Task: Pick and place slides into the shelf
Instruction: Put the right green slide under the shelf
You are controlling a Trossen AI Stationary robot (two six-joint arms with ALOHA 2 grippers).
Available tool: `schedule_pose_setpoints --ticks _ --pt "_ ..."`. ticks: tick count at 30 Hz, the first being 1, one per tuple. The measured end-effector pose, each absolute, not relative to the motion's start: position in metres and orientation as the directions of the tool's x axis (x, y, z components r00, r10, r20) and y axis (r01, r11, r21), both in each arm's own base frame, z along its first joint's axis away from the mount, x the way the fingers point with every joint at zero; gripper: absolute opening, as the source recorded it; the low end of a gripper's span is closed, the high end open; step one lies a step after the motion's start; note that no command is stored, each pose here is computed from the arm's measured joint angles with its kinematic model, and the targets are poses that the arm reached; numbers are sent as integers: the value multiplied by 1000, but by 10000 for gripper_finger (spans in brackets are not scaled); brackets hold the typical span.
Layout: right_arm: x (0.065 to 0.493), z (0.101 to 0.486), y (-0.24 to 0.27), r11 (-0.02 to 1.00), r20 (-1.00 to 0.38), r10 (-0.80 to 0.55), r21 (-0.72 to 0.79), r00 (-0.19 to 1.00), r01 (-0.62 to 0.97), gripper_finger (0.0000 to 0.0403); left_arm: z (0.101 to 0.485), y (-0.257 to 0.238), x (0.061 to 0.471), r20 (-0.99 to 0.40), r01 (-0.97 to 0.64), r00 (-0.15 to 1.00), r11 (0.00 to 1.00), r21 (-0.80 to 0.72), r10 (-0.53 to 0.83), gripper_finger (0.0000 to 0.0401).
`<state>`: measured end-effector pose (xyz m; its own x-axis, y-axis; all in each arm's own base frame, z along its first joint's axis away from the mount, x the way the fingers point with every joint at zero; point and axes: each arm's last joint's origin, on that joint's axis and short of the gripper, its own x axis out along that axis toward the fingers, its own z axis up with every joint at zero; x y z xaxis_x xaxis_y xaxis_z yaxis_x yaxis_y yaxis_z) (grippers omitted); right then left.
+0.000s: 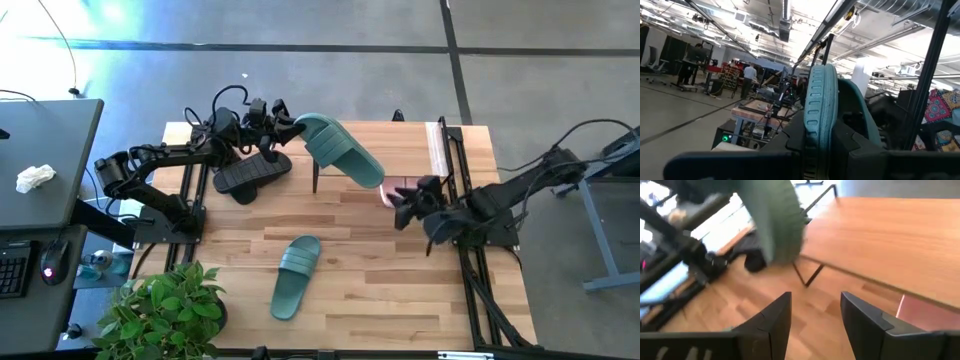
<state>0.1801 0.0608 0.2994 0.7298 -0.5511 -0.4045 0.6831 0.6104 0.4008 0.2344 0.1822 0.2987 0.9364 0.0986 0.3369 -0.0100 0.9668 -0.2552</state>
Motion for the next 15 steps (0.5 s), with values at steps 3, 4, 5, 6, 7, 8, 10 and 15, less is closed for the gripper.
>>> schedule_pose_setpoints --ticks 3,4,5,6,7,8,10,15 --pt "179 303 53 627 -354 -557 414 751 660 158 298 182 235 333 -5 938 967 -255 92 34" --pt "179 304 51 637 -342 -551 416 761 649 158 298 182 235 332 -4 939 967 -255 91 34" --pt "179 305 48 646 -334 -546 416 768 640 158 298 182 235 331 -2 939 967 -255 89 34" --pt "180 306 45 653 -329 -538 420 776 630 158 298 182 235 331 -1 940 967 -255 88 32" --pt "181 308 42 659 -327 -527 424 784 621 158 298 182 235 331 -1 940 967 -255 88 29" --pt "183 308 39 666 -335 -514 424 790 614 158 298 182 235 331 1 940 967 -254 86 29" --pt "185 308 33 678 -349 -494 419 797 604 158 298 182 235 330 2 940 967 -254 84 29" --pt "189 315 28 725 -328 -412 447 850 524 158 299 182 234 331 2 940 967 -257 86 35"
